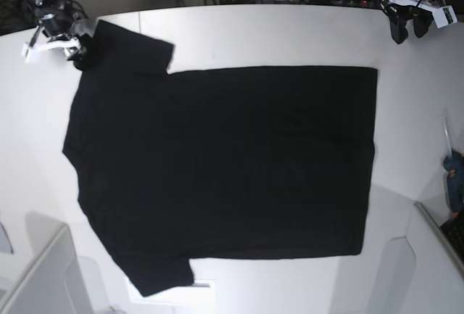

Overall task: Fold the T-shirt properly
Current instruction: 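Move both grippers down to the shirt's shoulder corners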

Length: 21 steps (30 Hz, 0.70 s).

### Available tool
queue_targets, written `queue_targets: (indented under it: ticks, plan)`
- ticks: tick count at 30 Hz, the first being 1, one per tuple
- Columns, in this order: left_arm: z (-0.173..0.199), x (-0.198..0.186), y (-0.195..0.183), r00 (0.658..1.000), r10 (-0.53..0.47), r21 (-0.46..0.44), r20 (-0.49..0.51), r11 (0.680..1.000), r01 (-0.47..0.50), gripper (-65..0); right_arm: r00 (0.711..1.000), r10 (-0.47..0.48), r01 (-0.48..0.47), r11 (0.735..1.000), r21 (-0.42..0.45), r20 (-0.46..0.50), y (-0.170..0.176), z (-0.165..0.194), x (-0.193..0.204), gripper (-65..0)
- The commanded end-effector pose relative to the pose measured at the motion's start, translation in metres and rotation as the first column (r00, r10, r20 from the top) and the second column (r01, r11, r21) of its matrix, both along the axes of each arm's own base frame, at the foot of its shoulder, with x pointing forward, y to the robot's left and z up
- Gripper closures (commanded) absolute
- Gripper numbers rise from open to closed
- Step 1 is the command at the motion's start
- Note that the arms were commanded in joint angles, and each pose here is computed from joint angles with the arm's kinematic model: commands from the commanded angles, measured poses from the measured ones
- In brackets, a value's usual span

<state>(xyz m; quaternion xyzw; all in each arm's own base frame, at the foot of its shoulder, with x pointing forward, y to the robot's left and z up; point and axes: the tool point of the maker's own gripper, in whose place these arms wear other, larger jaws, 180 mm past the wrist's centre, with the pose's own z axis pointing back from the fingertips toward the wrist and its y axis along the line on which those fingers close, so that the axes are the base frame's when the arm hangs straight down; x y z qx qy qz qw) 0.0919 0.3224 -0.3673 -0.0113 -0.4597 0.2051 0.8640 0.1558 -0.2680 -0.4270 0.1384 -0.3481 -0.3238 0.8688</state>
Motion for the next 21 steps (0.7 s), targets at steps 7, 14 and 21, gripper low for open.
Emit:
queue_targets:
  ticks: [7,14,21]
  plan:
    - [-0.015,0.006,0.014,0.996,0.026,-0.031,-0.087,0.999,-0.029,-37.4,0.999,0.039,-0.039,0.998,-0.041,0.000,0.008,-0.003,-0.004,-38.9]
    - [-0.012,0.024,0.010,0.998,0.017,-0.089,-0.066,0.996,-0.023,-36.9,0.996,0.092,-0.092,0.995,-0.047,-0.019,0.029,-0.012,-0.013,-38.7]
    - [-0.014,0.035,0.008,0.997,0.022,-0.119,-0.071,0.992,-0.031,-36.9,0.989,0.145,-0.145,0.988,-0.045,0.005,0.040,-0.011,-0.012,-29.7]
